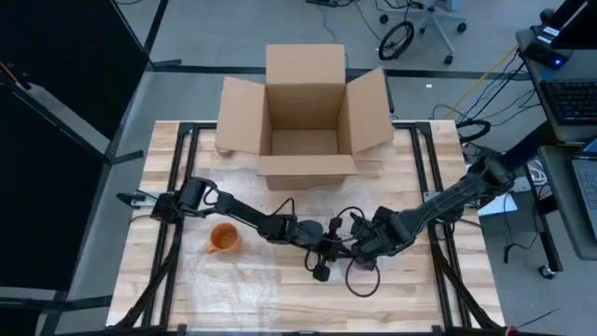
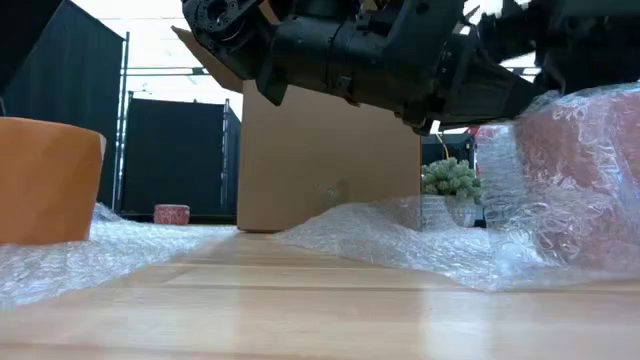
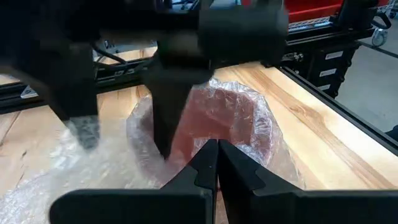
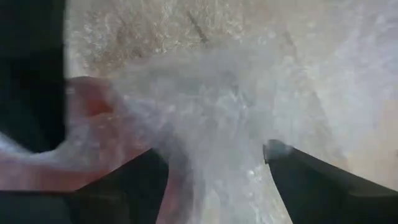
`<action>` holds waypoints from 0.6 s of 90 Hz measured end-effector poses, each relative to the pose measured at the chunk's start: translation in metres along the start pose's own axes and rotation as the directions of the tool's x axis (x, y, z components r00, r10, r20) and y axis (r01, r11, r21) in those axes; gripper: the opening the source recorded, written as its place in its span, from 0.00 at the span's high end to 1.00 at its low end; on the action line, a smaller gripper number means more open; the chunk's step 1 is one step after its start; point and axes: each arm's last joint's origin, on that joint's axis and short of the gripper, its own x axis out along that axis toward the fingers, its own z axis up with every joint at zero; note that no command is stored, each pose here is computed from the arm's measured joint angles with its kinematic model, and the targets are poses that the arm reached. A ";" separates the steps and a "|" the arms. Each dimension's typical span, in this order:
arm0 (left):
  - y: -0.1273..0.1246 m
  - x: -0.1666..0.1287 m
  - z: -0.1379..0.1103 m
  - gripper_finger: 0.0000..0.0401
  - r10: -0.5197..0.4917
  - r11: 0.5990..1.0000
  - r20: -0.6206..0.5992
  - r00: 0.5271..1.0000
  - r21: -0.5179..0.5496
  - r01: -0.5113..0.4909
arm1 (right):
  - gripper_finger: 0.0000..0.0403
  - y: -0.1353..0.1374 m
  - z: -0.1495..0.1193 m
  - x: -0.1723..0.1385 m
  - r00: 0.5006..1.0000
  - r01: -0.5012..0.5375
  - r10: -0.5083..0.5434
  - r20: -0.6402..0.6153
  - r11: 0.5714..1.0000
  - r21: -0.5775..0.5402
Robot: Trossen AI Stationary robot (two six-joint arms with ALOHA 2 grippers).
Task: Wrap mug
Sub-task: Wrap the pink cup with bubble wrap
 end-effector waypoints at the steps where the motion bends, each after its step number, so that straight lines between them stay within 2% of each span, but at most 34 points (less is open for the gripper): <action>1: 0.000 0.000 0.000 1.00 0.000 1.000 0.000 1.000 0.000 0.000 | 0.38 0.000 -0.001 0.002 1.000 -0.003 0.003 0.002 1.000 0.004; 20: 0.000 0.000 0.000 1.00 0.004 1.000 0.003 1.000 0.000 -0.004 | 0.38 -0.008 -0.014 0.037 0.997 -0.069 0.067 0.028 0.994 0.089; 34: 0.001 0.000 0.000 1.00 0.006 1.000 0.004 1.000 0.000 -0.006 | 0.39 -0.013 -0.019 0.045 0.996 -0.085 0.083 0.023 0.990 0.116; 44: 0.001 0.000 0.000 1.00 0.006 1.000 0.004 1.000 0.000 -0.006 | 0.45 -0.011 -0.019 0.044 0.996 -0.090 0.089 0.020 0.989 0.117; 54: 0.001 0.000 0.000 1.00 0.006 1.000 0.004 1.000 0.000 -0.006 | 0.57 -0.009 -0.017 0.043 0.993 -0.114 0.113 0.014 0.987 0.116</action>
